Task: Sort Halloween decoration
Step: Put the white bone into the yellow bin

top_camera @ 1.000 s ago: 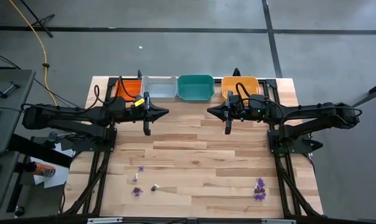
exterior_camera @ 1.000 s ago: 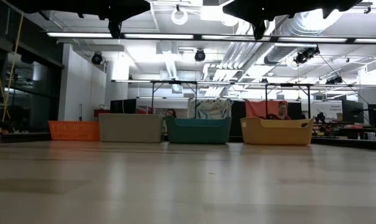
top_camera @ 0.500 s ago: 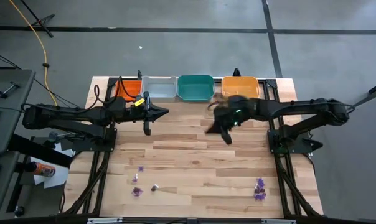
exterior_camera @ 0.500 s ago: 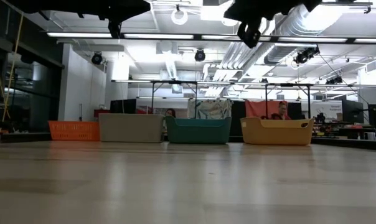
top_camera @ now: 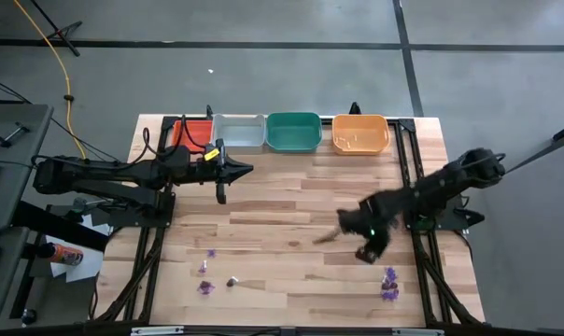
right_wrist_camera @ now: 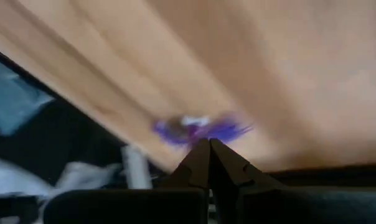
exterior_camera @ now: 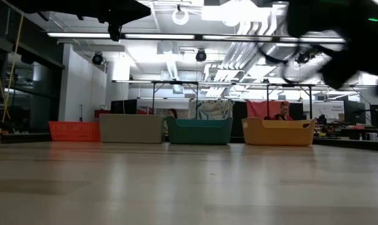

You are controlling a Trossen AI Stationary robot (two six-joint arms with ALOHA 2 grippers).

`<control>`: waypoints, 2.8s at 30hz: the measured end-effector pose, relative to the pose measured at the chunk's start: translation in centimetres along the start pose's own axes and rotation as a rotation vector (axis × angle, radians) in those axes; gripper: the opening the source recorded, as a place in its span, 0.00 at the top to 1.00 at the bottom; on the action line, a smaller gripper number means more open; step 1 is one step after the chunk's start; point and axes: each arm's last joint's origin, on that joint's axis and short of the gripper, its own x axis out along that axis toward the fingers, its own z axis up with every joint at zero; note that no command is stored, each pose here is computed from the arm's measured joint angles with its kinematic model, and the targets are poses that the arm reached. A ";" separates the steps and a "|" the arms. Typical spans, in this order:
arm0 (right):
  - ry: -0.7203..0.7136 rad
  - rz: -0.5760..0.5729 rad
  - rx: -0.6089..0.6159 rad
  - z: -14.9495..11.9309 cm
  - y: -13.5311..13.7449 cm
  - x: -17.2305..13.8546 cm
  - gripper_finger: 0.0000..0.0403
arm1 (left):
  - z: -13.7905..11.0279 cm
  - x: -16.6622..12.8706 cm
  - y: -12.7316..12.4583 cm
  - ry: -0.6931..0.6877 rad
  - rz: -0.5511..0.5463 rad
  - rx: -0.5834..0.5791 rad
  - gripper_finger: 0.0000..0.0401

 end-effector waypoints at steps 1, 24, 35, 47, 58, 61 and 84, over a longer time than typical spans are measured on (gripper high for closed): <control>0.024 0.028 0.054 -0.4 0.1 1.0 1.00 | 0.0 0.0 0.0 0.000 0.000 0.000 1.00; -0.177 0.053 0.673 -5.7 2.0 7.3 0.76 | 0.0 0.0 0.0 0.001 0.001 0.000 1.00; -0.274 0.059 0.761 -5.7 1.7 7.4 0.67 | 0.0 0.0 0.0 0.001 0.001 -0.001 1.00; -0.262 0.033 0.759 -5.7 1.6 7.5 0.68 | 0.0 0.0 0.0 0.001 0.001 -0.026 1.00; -0.227 -0.001 0.754 -5.5 1.6 8.1 0.68 | -0.1 0.0 0.0 0.013 0.003 -0.025 1.00; -0.227 0.004 0.752 -5.3 1.7 8.3 0.68 | -0.2 0.0 0.1 0.020 0.004 -0.025 1.00; -0.359 0.091 0.763 -4.1 1.9 7.8 0.68 | 0.0 0.0 1.5 0.012 0.074 -0.030 1.00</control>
